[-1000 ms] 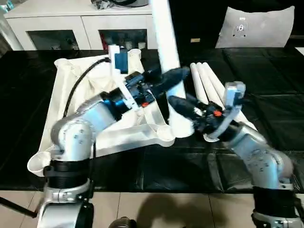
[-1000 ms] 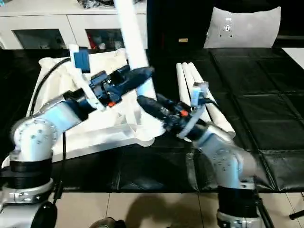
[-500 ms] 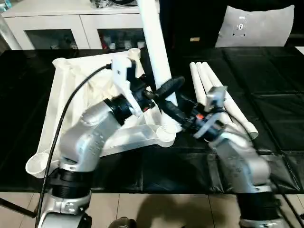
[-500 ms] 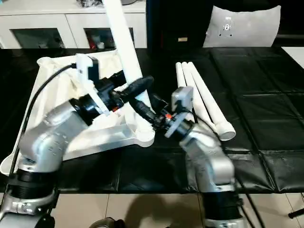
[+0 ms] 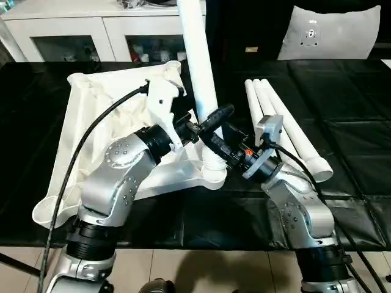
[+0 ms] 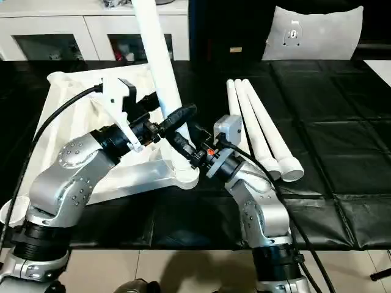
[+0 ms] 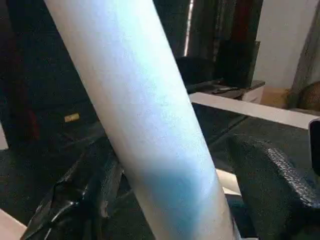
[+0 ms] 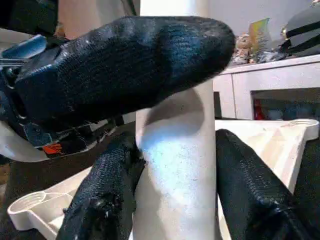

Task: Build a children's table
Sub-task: Pick table leg

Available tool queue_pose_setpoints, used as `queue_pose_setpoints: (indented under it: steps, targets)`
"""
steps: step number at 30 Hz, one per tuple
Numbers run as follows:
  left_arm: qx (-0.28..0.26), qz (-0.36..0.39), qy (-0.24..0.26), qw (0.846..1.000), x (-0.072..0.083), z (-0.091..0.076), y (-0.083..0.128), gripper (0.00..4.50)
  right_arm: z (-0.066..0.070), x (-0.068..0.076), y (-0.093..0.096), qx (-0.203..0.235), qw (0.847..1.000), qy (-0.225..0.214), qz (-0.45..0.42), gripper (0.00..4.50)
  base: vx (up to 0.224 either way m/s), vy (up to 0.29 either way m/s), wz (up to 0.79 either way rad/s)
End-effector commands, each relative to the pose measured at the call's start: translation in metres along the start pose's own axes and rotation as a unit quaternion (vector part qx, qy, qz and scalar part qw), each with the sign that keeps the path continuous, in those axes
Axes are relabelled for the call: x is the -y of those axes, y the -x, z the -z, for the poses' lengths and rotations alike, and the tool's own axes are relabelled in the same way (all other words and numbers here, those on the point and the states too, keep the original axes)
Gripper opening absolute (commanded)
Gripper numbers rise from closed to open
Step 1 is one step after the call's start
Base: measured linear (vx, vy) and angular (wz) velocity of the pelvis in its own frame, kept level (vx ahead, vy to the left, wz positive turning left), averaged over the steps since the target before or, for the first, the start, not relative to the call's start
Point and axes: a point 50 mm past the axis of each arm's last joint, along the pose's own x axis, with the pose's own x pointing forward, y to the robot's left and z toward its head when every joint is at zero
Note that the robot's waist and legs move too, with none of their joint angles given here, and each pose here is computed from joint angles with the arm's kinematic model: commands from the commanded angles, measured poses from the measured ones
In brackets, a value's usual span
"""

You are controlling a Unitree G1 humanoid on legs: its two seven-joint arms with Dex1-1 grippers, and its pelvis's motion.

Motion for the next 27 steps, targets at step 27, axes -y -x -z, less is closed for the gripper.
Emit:
queue_pose_setpoints:
  steps: [27]
  targets:
    - [-0.052,0.025,-0.169,0.984,-0.007,0.016,0.008,2.67,0.021,-0.008,0.002,-0.045,0.998,0.033,-0.013,1.88,0.0,0.0,0.0]
